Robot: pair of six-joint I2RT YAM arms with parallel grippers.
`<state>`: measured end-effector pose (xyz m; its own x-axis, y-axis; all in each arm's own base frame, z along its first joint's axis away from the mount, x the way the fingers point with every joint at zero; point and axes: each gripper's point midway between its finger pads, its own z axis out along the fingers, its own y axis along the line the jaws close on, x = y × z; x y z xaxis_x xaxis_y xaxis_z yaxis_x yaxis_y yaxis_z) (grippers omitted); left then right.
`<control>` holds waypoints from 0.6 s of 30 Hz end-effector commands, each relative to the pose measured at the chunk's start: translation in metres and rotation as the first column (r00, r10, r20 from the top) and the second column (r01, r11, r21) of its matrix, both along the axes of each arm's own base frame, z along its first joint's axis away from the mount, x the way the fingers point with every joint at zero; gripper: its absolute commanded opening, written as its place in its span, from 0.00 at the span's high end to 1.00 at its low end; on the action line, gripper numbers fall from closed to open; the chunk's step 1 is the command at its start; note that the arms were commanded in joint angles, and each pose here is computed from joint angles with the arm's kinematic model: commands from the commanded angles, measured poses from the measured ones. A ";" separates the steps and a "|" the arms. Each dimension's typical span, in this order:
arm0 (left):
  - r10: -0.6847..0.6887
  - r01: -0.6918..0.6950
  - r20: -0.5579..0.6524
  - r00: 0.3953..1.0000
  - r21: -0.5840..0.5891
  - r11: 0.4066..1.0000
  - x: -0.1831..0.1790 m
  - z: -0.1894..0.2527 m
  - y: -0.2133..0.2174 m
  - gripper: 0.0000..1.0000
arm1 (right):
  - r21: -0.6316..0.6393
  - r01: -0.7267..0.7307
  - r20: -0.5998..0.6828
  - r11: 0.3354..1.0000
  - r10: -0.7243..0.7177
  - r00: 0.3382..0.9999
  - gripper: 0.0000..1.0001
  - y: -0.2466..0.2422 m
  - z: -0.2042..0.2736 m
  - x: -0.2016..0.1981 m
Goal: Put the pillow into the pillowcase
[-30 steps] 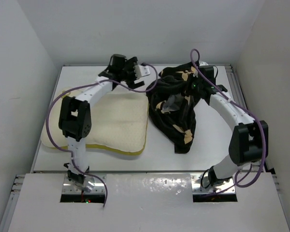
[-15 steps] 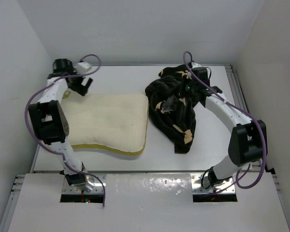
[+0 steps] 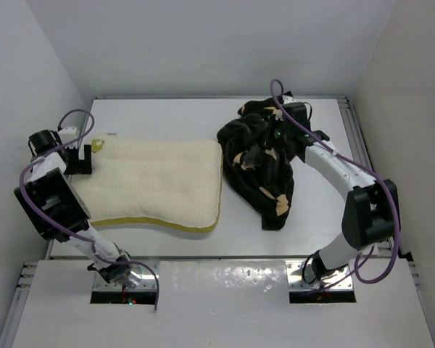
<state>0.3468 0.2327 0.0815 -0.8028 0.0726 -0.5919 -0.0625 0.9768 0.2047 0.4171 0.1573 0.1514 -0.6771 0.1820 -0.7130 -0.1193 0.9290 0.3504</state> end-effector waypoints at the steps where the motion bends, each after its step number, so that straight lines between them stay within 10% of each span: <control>1: -0.068 0.069 0.023 0.997 -0.071 0.995 -0.024 -0.012 -0.012 0.01 | 0.014 0.035 0.040 0.999 -0.036 0.999 1.00 -0.001 0.012 0.011; 5: -0.187 0.197 0.072 0.980 -0.169 0.966 -0.047 -0.011 -0.061 0.22 | 0.035 0.113 0.036 0.993 -0.114 0.993 1.00 -0.011 0.012 0.019; 10: -0.227 0.220 -0.031 0.973 -0.150 0.964 -0.091 -0.028 -0.073 1.00 | 0.088 0.199 0.058 0.976 -0.204 0.977 1.00 -0.019 0.019 0.039; 15: -0.388 0.387 -0.155 0.909 -0.036 0.921 -0.138 -0.028 -0.072 1.00 | 0.140 0.206 0.094 0.968 -0.221 0.971 1.00 -0.010 0.030 0.070; 18: -0.677 0.691 -0.262 0.687 -0.050 0.721 -0.168 -0.027 -0.097 1.00 | 0.155 0.186 0.105 0.970 -0.203 0.973 1.00 0.000 0.032 0.085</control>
<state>0.2259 0.1683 0.0677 -0.7595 0.4191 -0.4975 0.3464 0.9079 0.2360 0.4722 0.1435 0.1438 -0.6223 0.3647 -0.6926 0.0643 0.9056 0.4192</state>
